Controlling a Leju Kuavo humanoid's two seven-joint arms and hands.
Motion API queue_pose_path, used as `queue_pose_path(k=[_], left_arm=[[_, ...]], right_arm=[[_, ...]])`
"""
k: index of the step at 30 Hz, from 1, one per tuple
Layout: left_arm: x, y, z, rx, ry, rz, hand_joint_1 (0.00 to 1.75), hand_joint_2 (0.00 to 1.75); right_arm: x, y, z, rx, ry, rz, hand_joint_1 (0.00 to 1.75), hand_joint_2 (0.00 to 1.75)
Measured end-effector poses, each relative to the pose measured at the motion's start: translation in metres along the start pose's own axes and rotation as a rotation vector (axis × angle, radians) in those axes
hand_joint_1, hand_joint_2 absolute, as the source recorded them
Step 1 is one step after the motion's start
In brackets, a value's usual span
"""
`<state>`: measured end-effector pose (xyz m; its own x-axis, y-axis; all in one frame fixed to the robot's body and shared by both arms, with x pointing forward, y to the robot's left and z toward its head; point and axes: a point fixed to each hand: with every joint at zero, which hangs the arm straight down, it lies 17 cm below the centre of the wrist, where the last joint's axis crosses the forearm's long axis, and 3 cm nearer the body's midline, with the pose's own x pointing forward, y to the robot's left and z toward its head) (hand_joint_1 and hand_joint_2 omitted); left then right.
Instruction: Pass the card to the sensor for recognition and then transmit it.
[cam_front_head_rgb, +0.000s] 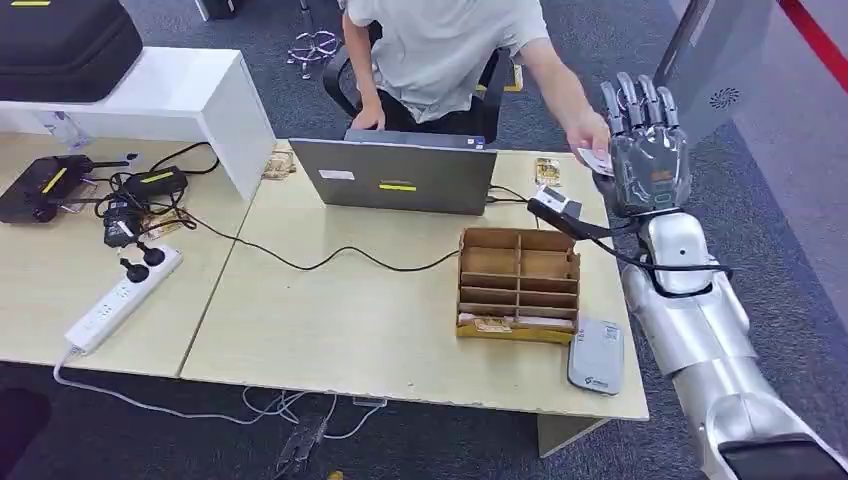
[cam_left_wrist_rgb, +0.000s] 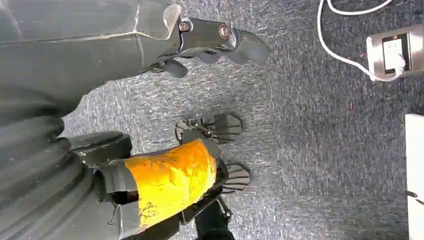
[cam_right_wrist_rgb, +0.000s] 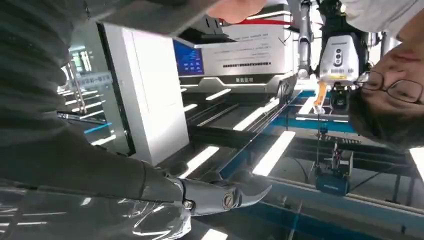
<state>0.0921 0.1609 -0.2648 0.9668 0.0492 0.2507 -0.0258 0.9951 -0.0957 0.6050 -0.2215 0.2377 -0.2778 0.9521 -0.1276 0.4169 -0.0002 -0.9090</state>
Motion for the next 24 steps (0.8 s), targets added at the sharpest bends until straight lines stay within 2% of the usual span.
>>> queue_pose_path(k=[24], left_arm=[[0.000, -0.010, 0.002, -0.043, -0.002, -0.002, 0.00, 1.75]], right_arm=[[0.016, -0.005, 0.001, -0.015, -0.011, -0.086, 1.75, 1.75]])
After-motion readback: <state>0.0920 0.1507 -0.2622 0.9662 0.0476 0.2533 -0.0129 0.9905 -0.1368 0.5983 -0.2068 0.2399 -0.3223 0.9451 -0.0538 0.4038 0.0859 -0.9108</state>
